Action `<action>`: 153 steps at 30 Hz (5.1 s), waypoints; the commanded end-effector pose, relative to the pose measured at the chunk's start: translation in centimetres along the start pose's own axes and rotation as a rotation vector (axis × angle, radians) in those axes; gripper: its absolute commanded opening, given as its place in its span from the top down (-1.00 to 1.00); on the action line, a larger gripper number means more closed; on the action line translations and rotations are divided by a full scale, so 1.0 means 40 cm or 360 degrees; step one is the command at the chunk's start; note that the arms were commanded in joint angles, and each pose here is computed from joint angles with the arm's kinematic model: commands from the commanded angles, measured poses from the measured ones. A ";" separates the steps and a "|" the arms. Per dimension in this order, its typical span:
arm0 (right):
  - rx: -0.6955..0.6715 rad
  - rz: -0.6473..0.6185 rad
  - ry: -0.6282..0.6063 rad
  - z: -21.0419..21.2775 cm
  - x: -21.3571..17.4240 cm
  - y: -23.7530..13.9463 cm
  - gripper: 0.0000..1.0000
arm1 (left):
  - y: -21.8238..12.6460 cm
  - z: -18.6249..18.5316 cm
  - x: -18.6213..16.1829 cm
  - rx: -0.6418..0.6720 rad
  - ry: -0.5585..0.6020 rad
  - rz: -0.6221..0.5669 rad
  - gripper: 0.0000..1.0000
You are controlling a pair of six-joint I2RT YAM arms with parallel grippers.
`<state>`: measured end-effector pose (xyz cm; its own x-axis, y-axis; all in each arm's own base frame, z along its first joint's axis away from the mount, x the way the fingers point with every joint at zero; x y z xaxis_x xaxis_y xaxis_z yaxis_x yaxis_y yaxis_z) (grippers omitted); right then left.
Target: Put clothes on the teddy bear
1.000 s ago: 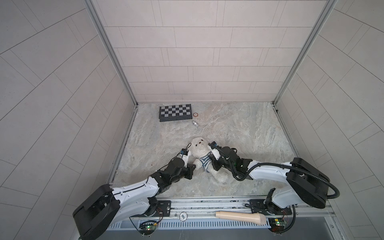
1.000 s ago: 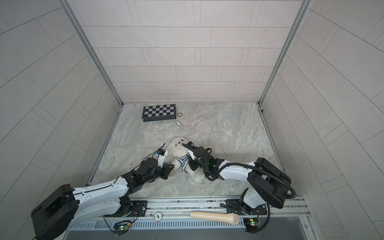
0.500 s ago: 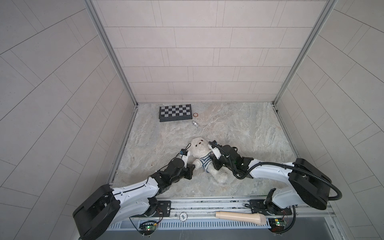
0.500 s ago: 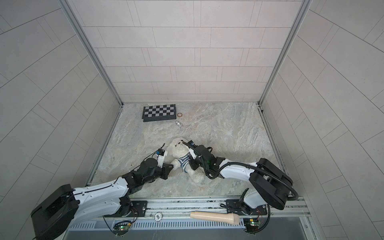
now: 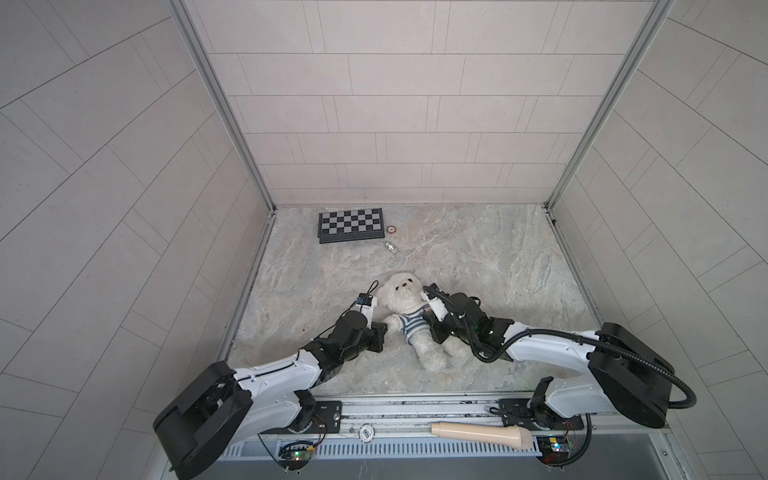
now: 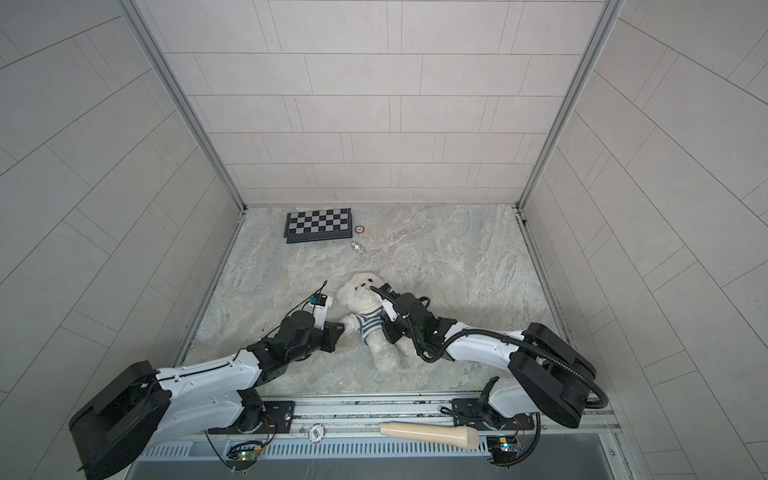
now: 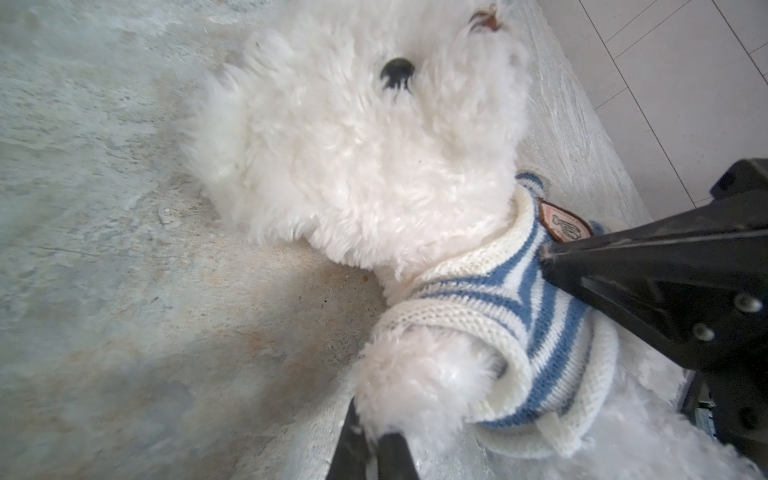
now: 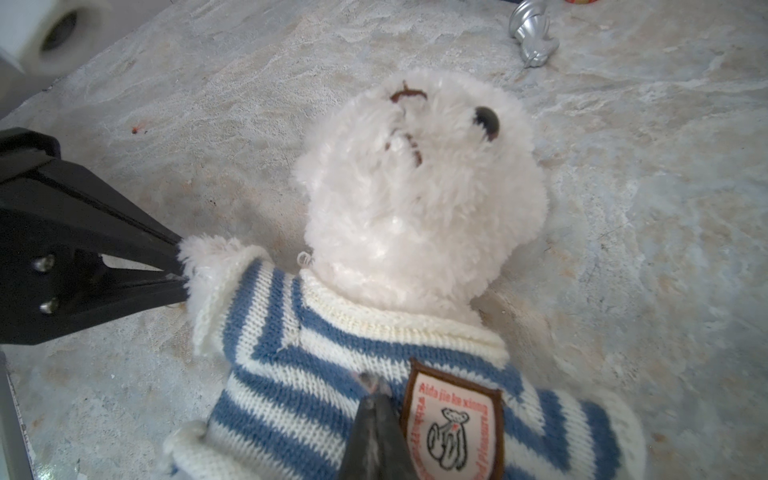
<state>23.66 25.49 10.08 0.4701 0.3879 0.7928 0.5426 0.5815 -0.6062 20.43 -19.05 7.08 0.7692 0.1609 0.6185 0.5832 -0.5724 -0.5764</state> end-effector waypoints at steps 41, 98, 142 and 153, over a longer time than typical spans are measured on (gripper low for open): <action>-0.0057 -0.0095 0.0057 -0.041 0.114 -0.051 0.45 | -0.002 0.012 0.054 0.0121 0.0143 -0.0094 1.00; -0.0209 -0.0185 0.0463 -0.140 -0.044 -0.156 0.45 | -0.064 -0.368 0.045 -0.0271 0.0077 0.0090 -0.10; -0.0219 -0.0079 0.0415 -0.104 -0.078 -0.190 -0.04 | -0.072 -0.117 0.086 0.0106 0.0172 -0.0045 0.30; -0.0146 0.0021 0.0421 -0.165 -0.063 -0.128 -0.54 | -0.088 -0.212 0.046 -0.0048 0.0136 0.0058 0.08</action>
<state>23.57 15.83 10.09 0.6594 0.1496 0.7368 0.6093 0.4677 -0.6403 17.52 -23.12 14.26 0.7520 0.0515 0.6571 0.5512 -0.5958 -0.5841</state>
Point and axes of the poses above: each gripper's point midway between its finger pads, its own y axis out along the fingers, its own z axis along the line the jaws close on, x = y × z, the point moved 3 cm from there along -y, back along the fingers, and after that the axes turned 6 degrees about -y, right-handed, at the moved point
